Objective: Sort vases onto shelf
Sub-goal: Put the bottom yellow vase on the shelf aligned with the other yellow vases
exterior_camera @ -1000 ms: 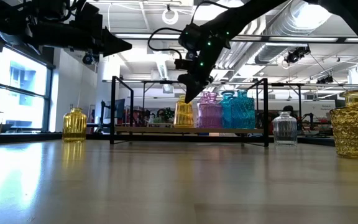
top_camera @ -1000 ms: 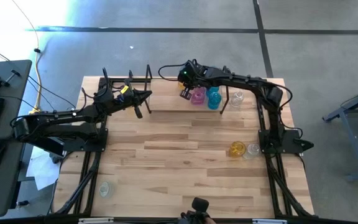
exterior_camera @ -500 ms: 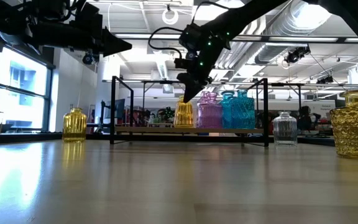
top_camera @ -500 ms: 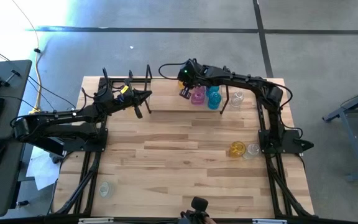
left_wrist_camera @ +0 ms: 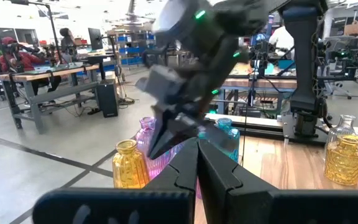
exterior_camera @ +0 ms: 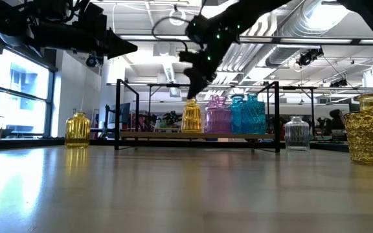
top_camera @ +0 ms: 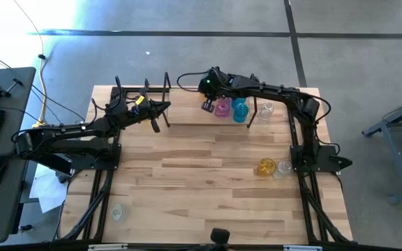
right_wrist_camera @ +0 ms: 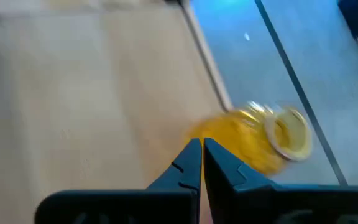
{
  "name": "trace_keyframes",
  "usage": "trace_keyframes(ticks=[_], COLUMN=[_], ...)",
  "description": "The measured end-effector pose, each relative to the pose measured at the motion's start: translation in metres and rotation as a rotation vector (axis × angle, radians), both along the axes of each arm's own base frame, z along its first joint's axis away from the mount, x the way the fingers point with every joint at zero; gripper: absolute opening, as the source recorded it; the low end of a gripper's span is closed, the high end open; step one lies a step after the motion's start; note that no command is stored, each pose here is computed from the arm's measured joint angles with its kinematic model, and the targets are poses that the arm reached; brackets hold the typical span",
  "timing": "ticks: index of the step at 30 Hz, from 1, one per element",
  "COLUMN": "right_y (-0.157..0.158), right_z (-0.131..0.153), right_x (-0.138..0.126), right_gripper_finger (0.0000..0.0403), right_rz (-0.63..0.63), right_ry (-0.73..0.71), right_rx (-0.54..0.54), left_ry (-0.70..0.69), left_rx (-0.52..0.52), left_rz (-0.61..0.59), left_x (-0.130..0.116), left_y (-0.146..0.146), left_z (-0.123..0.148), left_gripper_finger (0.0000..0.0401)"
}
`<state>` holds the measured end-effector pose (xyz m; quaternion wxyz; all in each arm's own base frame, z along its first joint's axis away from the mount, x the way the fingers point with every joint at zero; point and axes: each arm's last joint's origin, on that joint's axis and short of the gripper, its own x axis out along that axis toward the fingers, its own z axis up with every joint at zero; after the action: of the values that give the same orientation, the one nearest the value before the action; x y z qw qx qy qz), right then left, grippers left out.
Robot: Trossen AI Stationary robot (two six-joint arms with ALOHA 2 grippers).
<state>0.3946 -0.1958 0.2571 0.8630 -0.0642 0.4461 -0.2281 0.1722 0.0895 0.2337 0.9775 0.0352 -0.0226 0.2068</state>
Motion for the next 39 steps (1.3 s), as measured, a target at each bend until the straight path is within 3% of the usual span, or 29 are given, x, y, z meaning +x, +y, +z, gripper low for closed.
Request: trace_keyframes(ticks=[4, 11, 16, 22, 25, 32, 39], right_y=[0.029, 0.090, 0.134, 0.194, 0.219, 0.256, 0.260], right_z=[0.008, -0.037, -0.038, -0.015, -0.004, 0.020, 0.032], right_x=[0.008, 0.014, -0.005, -0.043, -0.069, -0.133, -0.176], right_gripper_finger=[0.0000, 0.0000, 0.0000, 0.0000, 0.0000, 0.0009, 0.0080], right_rz=[0.070, 0.181, 0.206, 0.194, 0.132, -0.163, -0.440], right_ry=[-0.034, -0.225, -0.408, -0.390, -0.318, -0.107, 0.150], right_rx=[-0.004, 0.012, 0.057, 0.150, 0.248, 0.425, 0.413], left_ry=[0.005, 0.008, 0.008, -0.009, -0.008, -0.009, -0.008], left_rx=[-0.003, -0.009, -0.010, 0.003, 0.003, 0.001, -0.001], left_rz=[-0.012, -0.083, -0.101, -0.123, -0.125, -0.124, -0.122], left_x=[0.000, 0.001, 0.003, 0.004, 0.004, 0.004, 0.004], left_y=[0.000, -0.003, -0.006, -0.009, -0.010, -0.009, -0.009], left_z=[-0.001, -0.001, -0.001, 0.001, 0.001, 0.001, 0.001], left_gripper_finger=[0.0000, 0.0000, 0.0000, 0.0000, 0.0000, 0.0000, 0.0000])
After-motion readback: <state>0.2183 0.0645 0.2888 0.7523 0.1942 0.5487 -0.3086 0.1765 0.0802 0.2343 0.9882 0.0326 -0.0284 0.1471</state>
